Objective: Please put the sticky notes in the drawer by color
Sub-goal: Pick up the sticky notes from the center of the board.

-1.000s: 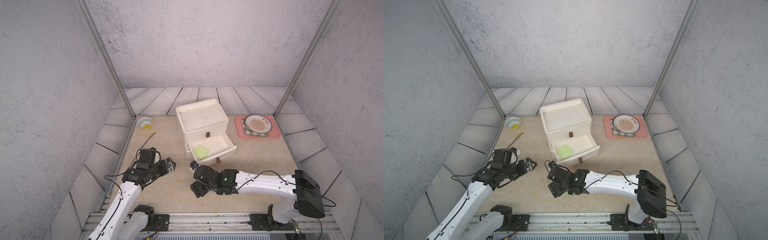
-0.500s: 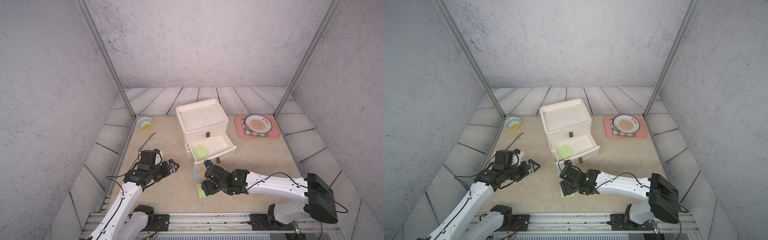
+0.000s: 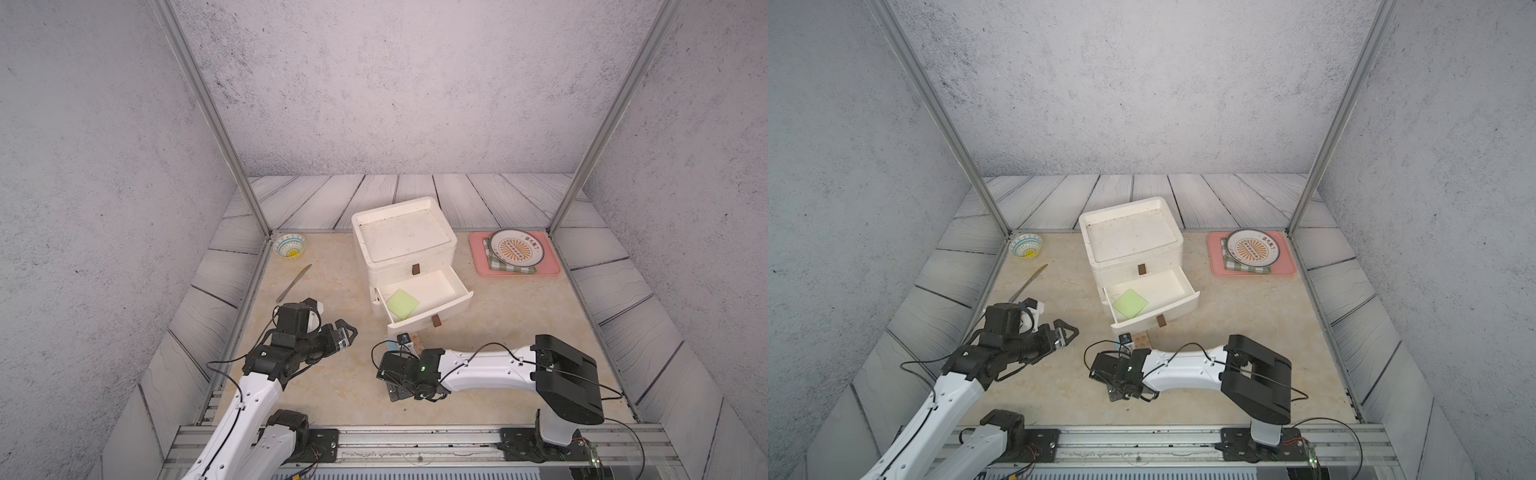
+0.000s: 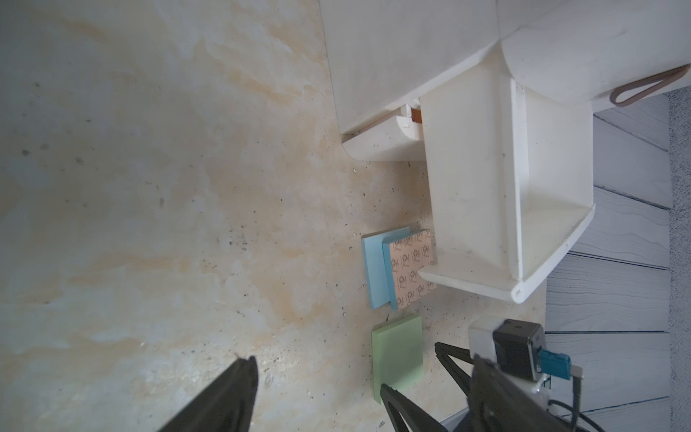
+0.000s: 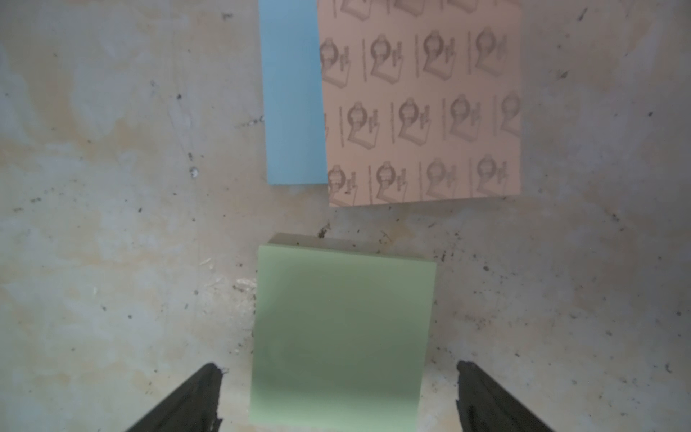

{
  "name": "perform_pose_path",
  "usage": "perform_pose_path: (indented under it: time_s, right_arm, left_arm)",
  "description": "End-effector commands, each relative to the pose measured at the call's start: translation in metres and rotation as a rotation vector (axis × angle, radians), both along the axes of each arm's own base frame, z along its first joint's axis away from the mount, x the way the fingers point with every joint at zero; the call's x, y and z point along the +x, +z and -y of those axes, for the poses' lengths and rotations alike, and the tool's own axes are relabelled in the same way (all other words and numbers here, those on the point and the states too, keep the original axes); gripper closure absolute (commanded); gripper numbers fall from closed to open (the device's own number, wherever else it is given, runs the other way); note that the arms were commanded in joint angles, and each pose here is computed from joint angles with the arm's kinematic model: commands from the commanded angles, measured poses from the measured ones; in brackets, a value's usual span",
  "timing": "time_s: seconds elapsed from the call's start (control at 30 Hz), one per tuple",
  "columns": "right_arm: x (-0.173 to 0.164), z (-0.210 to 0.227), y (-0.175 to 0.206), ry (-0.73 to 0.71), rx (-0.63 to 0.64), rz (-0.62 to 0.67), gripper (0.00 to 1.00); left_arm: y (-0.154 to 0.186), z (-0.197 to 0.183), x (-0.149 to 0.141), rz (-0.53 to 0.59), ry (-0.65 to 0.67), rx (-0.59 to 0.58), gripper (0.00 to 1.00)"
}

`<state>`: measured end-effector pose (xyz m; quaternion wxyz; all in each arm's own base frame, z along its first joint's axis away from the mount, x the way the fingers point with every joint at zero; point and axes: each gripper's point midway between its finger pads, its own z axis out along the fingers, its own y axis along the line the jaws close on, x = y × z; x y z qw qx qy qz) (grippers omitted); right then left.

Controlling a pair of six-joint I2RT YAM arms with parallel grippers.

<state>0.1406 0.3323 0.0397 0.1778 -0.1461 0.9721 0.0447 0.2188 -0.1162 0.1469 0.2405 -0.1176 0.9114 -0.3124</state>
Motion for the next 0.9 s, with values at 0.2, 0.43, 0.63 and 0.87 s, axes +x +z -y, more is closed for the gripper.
perform_pose_path:
  time_s: [0.2, 0.43, 0.63, 0.87]
  right_arm:
    - [-0.007, 0.003, -0.044, -0.058, -0.069, -0.076, 0.01]
    - [-0.007, 0.007, -0.043, -0.065, -0.052, -0.081, 0.12]
    - [-0.002, 0.013, -0.025, -0.035, -0.068, -0.038, 0.19]
    - [0.002, 0.012, 0.01, 0.025, -0.03, 0.014, 0.21]
  left_arm:
    - [0.006, -0.002, 0.003, 0.022, -0.005, 0.012, 0.07]
    - [0.005, -0.003, 0.005, 0.025, 0.001, 0.021, 0.07]
    - [0.004, -0.003, 0.005, 0.018, 0.003, 0.021, 0.07]
    - [0.007, -0.002, 0.003, 0.021, -0.006, 0.013, 0.07]
